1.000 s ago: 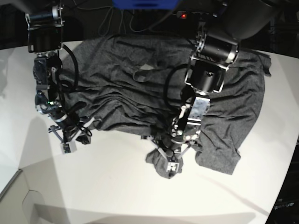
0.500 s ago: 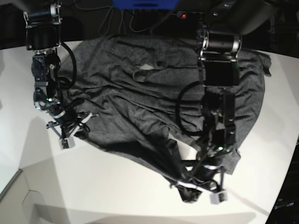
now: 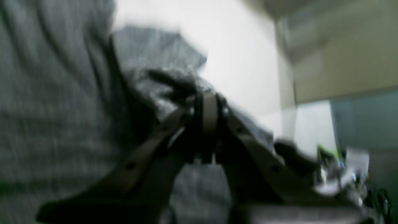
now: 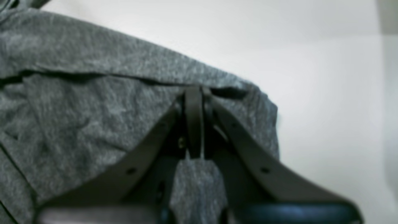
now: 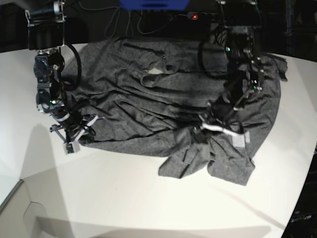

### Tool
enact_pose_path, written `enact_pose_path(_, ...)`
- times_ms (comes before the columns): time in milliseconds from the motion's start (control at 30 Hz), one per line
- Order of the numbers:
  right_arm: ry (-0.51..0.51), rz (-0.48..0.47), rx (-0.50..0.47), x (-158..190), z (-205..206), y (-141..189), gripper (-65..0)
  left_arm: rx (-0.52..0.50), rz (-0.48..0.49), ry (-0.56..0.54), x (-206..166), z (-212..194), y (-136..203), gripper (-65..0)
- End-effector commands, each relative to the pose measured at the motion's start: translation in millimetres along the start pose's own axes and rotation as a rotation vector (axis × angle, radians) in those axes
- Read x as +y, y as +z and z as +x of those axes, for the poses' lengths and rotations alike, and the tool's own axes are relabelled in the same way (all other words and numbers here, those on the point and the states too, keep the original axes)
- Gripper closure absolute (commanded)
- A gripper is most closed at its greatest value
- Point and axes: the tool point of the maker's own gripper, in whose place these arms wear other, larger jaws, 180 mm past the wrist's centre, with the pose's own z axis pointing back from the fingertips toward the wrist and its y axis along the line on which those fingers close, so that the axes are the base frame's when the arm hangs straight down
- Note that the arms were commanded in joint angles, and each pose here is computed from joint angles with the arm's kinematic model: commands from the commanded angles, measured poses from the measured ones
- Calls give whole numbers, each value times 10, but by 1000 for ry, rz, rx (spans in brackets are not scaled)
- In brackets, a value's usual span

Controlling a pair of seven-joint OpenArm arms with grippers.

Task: Layout the t-shirt on the table in an organized manner, then fold the t-shirt properly
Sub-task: 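Drag the shirt fabric with the left gripper toward the collar, then grasp a fold of the shirt with the left gripper and lift it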

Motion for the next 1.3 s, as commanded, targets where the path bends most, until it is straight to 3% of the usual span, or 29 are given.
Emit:
enact_pose_path(0,14,-3,-61,-48,216,19,0,-49,-61,-23,-189,174,39,0)
enact_pose_path(300,14,-3,-61,-48,216,19,0,-2,-211,-124,-796,-78,246,0)
enact_pose_path(433,14,-3,-61,-48,216,19,0,43,-238,-145,-897,-219,244,-16)
enact_pose_path(467,14,-3,-61,-48,216,19,0,66,-235,-157,-880,-247,251,-38)
enact_pose_path(600,15,-3,-63,-49,225,18,0,169,-232,-192,-863,-336,257,-228)
enact_pose_path(700,15,-3,-63,-49,225,18,0,137,-225,-222,-846,-168,291,-322)
enact_pose_path(800,15,-3,-63,-49,225,18,0,52,-242,-262,-967,195,261,-345)
enact_pose_path(933,15,-4,-59,-52,216,16,0,30,-214,-217,-916,491,-124,-346)
enact_pose_path(1067,-1,-8,-23,-84,74,-19,0,41,-136,-145,-808,596,-803,-345)
enact_pose_path(1133,-4,-10,-15,-92,41,-26,0,61,-91,-194,-819,537,-1075,-346)
enact_pose_path(1267,-6,-9,-9,-87,8,-21,0,104,-1,-401,-835,225,-1507,-346)
